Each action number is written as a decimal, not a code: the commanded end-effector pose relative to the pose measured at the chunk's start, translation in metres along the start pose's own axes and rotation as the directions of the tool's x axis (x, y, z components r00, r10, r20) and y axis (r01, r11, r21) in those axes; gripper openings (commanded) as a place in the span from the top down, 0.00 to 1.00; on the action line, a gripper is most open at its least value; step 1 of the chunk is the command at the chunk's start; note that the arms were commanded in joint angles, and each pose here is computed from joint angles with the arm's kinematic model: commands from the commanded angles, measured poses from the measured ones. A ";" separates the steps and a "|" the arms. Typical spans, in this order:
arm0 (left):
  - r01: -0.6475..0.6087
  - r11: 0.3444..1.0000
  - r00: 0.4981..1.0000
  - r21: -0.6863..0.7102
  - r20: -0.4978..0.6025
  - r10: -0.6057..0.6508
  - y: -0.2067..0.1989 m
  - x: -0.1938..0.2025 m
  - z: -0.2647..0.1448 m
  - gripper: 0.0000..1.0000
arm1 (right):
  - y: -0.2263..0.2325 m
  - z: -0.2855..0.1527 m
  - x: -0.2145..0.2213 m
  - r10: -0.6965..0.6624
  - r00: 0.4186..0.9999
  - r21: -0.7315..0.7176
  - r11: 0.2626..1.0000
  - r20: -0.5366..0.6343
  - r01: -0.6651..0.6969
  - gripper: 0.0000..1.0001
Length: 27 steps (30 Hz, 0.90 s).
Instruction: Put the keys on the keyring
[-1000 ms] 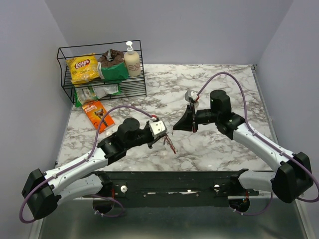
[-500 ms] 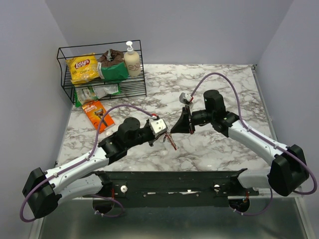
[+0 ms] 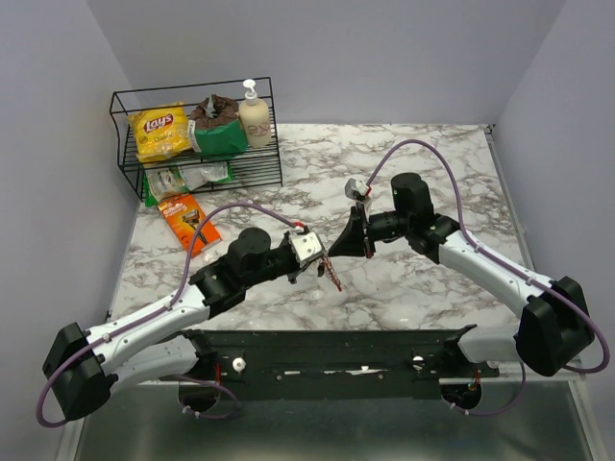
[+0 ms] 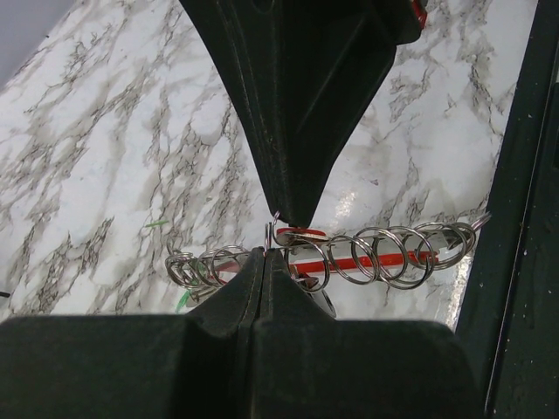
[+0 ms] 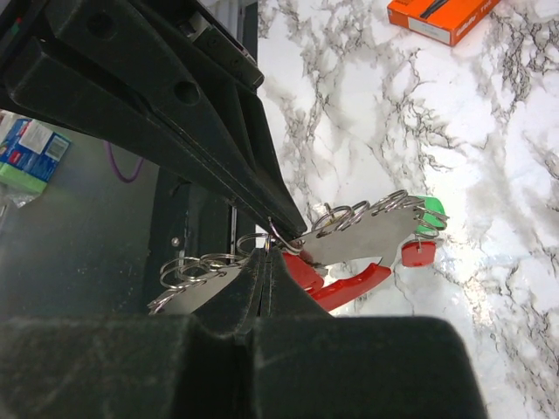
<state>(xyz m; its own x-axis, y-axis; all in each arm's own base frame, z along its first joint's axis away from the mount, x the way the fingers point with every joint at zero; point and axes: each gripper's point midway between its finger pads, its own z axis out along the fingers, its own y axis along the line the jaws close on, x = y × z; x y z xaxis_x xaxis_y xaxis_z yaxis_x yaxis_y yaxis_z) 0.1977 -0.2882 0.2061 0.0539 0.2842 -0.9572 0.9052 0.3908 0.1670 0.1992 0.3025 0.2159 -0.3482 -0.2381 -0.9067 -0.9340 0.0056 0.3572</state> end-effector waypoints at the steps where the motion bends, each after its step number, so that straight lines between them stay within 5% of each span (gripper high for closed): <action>1: -0.049 0.999 0.993 -0.003 0.105 0.049 0.001 -0.034 -0.006 1.00 | 0.000 0.002 -0.004 -0.019 1.000 0.005 1.000 -0.003 0.019 0.99; 27: -0.072 0.997 0.994 -0.039 0.081 0.075 0.003 -0.023 -0.013 1.00 | 0.014 -0.004 -0.020 -0.089 0.995 -0.016 0.996 0.036 0.089 0.99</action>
<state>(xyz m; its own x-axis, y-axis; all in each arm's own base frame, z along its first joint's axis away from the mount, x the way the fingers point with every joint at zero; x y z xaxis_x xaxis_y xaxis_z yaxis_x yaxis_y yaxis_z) 0.1898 -0.2839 0.2225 0.1184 0.2540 -0.9599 0.9006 0.3796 0.2115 0.2001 0.3023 0.2177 -0.3390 -0.2348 -0.9110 -0.9380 0.0092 0.3466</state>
